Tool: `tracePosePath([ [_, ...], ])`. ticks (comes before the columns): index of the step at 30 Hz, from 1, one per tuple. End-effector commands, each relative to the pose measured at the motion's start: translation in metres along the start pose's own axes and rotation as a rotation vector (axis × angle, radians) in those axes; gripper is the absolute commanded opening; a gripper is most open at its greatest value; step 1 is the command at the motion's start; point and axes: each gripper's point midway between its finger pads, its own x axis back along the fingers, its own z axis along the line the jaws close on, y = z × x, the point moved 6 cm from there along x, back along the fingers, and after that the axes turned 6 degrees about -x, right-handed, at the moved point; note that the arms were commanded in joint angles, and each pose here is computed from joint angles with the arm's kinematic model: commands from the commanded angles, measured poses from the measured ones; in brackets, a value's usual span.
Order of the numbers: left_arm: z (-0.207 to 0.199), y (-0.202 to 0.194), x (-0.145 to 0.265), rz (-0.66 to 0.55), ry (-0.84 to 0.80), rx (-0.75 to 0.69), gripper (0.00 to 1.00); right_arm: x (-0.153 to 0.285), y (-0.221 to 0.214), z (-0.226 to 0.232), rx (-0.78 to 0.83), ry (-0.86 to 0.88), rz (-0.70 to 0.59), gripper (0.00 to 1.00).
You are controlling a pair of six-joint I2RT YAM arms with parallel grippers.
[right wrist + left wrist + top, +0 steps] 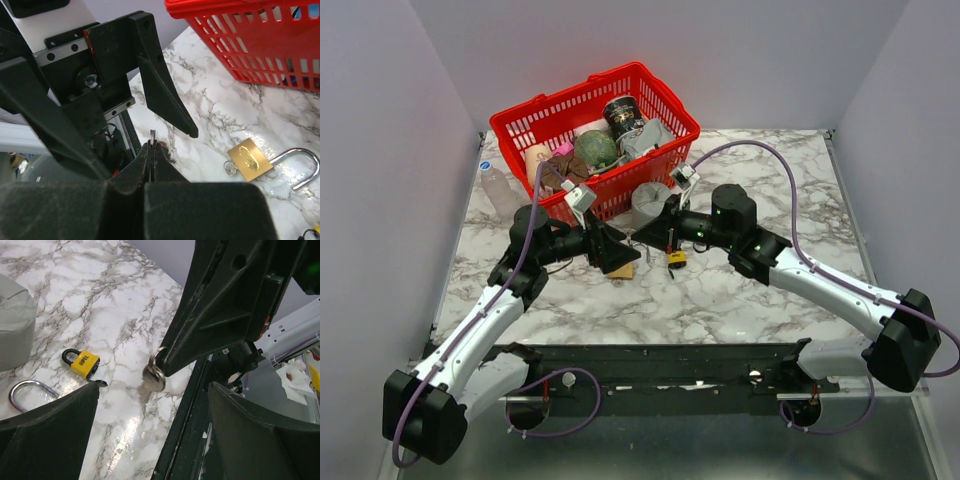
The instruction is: Unlock with the key
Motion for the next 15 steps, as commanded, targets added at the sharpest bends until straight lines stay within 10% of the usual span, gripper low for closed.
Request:
tracePosePath([
  [1, -0.0006, 0.0059, -0.0009, -0.005, 0.037, -0.084, 0.85, 0.0058, 0.0012, 0.0138, -0.064, 0.048, 0.035, 0.01],
  [15, -0.0029, 0.0046, -0.0022, 0.001, 0.053, -0.100, 0.46, 0.0056, -0.0013, 0.0109, -0.100, 0.044, 0.046, 0.01],
])
